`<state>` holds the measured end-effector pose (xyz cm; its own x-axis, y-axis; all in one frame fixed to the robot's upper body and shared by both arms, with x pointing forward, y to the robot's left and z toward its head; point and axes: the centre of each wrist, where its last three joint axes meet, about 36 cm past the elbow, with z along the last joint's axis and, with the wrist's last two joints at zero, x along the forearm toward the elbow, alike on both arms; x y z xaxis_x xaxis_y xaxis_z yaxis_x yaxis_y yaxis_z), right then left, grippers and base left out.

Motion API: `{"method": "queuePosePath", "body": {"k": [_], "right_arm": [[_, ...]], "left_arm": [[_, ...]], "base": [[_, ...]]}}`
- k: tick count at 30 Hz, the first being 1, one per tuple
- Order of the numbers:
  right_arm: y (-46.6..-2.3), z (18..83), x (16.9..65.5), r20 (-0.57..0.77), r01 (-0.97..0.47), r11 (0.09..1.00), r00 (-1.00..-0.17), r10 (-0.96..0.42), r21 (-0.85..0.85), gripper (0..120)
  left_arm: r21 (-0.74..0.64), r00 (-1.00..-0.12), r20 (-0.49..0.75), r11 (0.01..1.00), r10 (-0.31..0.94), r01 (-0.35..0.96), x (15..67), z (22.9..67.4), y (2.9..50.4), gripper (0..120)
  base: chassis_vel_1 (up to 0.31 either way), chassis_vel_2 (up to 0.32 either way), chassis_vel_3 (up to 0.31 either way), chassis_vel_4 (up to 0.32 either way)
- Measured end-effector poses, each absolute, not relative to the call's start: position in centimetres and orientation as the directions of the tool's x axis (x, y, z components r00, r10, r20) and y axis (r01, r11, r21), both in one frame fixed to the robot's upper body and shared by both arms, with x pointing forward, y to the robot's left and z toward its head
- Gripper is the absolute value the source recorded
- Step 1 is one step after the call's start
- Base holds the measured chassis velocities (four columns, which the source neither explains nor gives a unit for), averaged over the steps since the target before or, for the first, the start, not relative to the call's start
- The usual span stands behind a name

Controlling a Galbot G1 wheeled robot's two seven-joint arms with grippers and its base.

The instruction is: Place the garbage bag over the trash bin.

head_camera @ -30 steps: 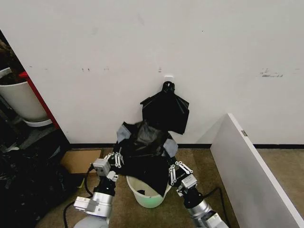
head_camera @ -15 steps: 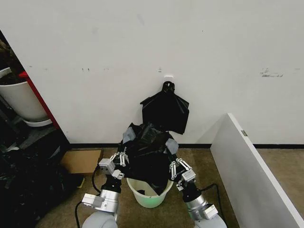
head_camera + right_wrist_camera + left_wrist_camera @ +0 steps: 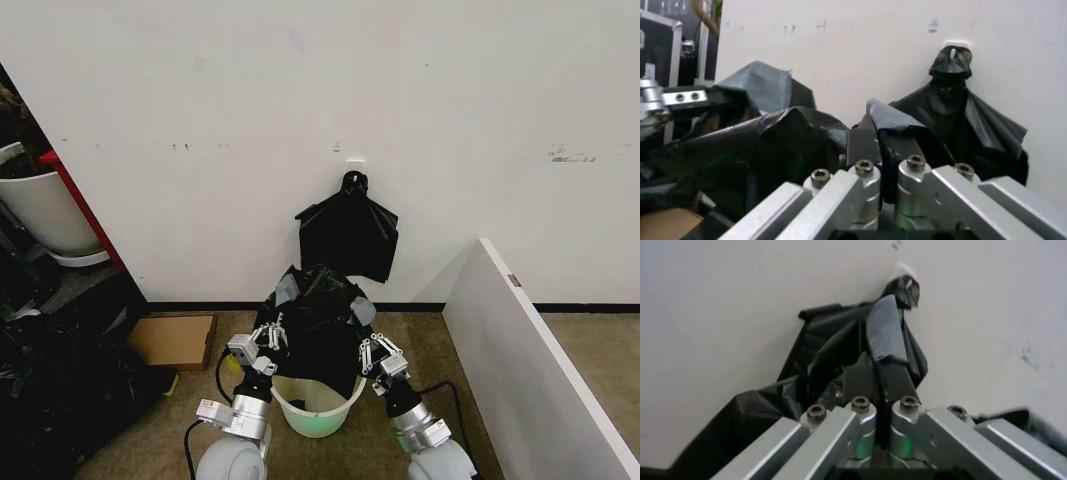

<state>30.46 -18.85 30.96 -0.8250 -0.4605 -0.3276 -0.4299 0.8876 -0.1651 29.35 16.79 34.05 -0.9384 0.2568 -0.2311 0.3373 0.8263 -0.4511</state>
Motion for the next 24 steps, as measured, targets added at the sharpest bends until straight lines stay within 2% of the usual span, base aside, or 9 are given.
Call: {"method": "queuePosePath", "body": {"k": [13,24], "right_arm": [[-20.7,28.2,30.5,-0.212,-0.445,0.858,-0.840,-0.499,-0.257,0],[-20.8,27.1,27.7,-0.101,-0.434,0.861,-0.875,-0.473,-0.265,0]], "left_arm": [[-0.392,-0.955,-0.101,0.871,0.280,0.297,27.7,30.4,17.6,0],[-0.230,-0.968,0.012,0.943,0.250,0.241,23.9,29.6,18.8,0]], "base": [[0.000,0.000,0.000,0.000],[0.000,0.000,0.000,0.000]]}}
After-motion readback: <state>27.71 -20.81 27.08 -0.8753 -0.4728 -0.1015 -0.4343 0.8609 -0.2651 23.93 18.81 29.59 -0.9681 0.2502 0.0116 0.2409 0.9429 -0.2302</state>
